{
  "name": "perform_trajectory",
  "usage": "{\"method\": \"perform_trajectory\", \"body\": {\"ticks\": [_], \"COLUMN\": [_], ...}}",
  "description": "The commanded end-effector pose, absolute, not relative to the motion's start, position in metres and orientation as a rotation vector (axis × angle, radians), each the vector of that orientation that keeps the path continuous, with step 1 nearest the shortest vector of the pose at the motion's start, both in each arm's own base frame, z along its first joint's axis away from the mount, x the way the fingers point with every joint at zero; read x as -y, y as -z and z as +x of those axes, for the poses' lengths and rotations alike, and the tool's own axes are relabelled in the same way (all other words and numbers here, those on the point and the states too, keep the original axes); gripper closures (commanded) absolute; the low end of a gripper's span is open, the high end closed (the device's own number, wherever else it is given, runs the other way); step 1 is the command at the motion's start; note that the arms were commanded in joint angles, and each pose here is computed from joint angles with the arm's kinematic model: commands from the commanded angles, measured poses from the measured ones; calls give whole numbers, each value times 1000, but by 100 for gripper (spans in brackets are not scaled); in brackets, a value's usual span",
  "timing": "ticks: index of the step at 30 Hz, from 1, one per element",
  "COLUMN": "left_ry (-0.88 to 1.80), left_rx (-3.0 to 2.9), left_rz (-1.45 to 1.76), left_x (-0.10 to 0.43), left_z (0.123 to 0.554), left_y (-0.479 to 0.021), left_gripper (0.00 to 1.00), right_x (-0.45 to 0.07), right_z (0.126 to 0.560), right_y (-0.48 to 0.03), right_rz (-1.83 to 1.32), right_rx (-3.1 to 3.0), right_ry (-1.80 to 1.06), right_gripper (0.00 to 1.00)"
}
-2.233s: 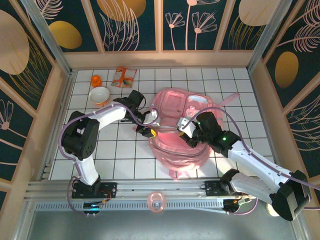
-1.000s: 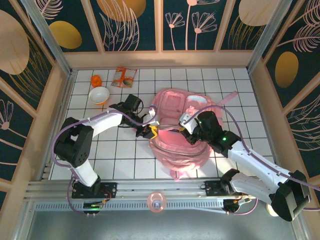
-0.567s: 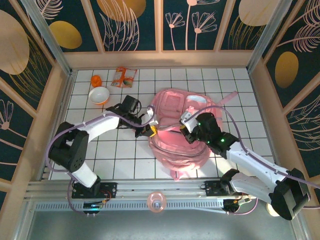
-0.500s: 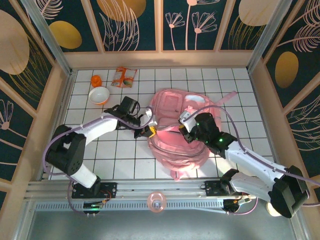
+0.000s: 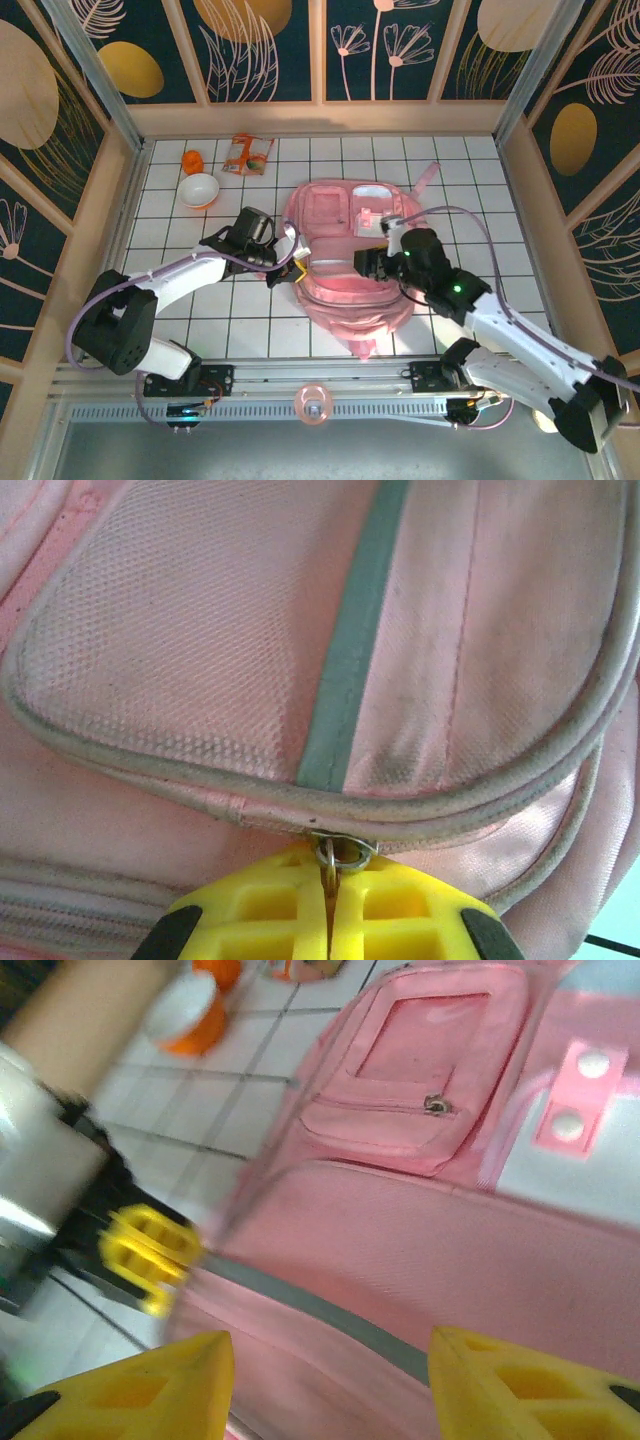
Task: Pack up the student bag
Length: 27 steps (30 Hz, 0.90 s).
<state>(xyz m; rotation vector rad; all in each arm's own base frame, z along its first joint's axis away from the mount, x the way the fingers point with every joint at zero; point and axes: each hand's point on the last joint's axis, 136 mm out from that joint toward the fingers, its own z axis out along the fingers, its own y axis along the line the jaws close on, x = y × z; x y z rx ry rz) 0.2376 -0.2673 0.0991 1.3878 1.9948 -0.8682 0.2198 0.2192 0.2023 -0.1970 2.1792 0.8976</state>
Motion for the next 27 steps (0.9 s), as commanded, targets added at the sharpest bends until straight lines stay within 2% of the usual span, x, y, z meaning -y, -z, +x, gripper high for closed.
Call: {"method": "perform_trajectory", "body": {"ticks": [1, 7, 11, 16, 18, 27], "left_ry": [831, 823, 816, 829, 833, 850], "left_rx": [-1997, -1997, -1988, -1977, -1974, -1950], "left_rz": [1355, 1358, 1357, 1363, 1363, 1380], "left_x": [266, 266, 265, 267, 267, 265], "left_z": [243, 244, 244, 243, 241, 234], "left_y": [-100, -99, -101, -103, -103, -105], "left_gripper": [100, 100, 100, 100, 100, 100], "right_x": [-227, -247, -261, -266, -264, -265], "right_z": [188, 166, 162, 172, 178, 192], "right_y": [-192, -179, -168, -161, -158, -155], "right_rz": [353, 595, 698, 799, 843, 883], "right_rx": [-2334, -2293, -2294, -2202, -2156, -2072], "right_ry": [-1290, -1492, -1579, -1637, -1648, -1654], "right_gripper": [47, 42, 38, 37, 39, 58]}}
